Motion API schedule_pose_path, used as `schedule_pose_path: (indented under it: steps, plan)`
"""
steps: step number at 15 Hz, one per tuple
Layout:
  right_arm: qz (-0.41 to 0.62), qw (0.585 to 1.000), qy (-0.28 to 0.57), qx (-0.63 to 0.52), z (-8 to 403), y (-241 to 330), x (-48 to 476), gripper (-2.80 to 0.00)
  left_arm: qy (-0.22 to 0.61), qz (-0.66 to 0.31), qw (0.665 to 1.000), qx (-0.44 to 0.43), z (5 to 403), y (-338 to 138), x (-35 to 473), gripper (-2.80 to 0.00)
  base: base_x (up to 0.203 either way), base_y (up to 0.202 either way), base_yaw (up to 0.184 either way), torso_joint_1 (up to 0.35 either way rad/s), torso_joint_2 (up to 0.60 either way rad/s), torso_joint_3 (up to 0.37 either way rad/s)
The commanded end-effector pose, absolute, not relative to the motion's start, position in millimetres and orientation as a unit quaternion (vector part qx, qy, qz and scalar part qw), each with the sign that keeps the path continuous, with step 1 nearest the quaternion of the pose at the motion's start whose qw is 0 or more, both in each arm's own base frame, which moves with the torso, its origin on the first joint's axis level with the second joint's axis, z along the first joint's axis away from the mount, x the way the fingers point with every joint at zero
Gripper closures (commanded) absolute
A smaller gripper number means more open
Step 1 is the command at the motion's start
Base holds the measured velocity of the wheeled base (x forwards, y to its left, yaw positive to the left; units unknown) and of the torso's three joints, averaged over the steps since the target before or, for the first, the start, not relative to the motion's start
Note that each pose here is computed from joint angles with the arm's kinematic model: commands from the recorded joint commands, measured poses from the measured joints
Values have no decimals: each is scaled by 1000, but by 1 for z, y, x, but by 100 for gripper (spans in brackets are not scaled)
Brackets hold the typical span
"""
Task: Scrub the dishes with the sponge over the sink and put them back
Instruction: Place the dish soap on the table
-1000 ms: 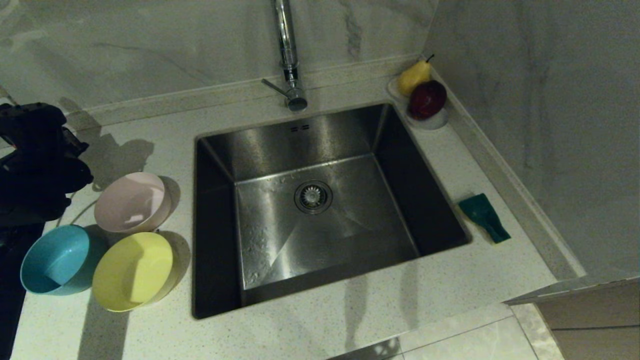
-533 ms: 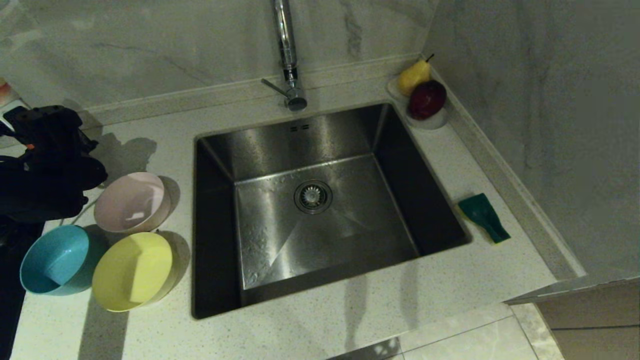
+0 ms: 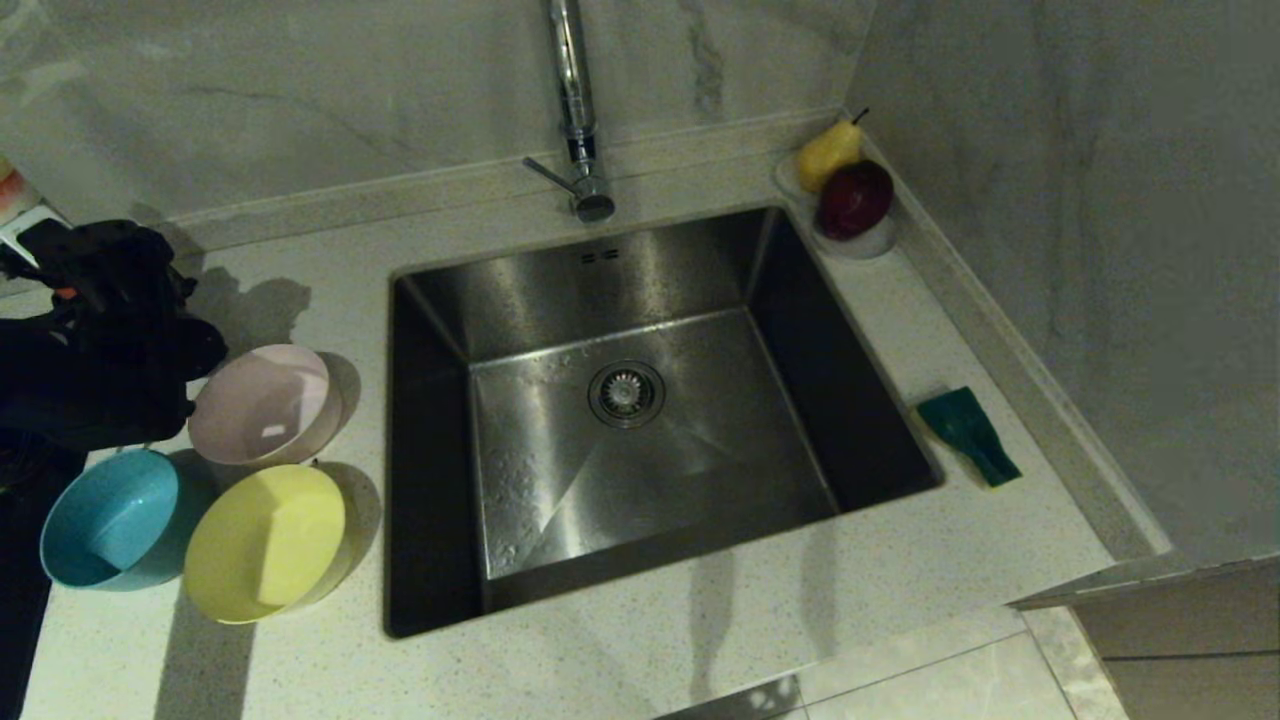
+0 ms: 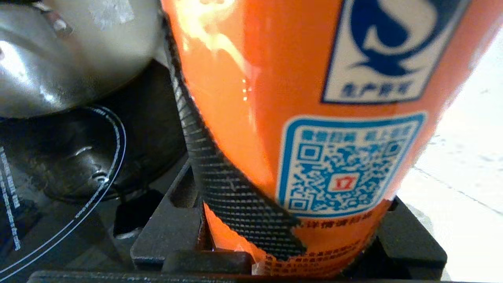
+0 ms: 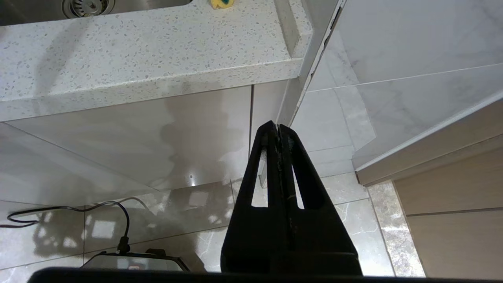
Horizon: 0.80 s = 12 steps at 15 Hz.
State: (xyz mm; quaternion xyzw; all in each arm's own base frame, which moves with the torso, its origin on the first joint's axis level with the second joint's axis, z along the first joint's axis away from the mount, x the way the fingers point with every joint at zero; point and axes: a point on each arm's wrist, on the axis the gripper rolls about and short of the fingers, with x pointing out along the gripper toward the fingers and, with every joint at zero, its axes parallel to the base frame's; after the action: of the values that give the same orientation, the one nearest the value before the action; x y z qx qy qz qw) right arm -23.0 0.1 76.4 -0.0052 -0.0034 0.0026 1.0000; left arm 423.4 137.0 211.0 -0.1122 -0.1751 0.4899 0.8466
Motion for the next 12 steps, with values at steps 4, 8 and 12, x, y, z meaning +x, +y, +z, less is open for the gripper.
schedule_pose_path:
  steps: [4,8,12]
  plan:
    - [3,1000,-3,-5,76,0,-23,0,-169,493,847,-111,201,139,431,0,0,0,0,0,0,0]
    - [3,1000,-3,-5,76,0,-23,0,-172,493,846,-108,201,140,434,0,0,0,0,0,0,0]
    - [2,1000,-3,-5,76,0,-23,0,-176,492,846,-108,201,141,439,0,0,0,0,0,0,0]
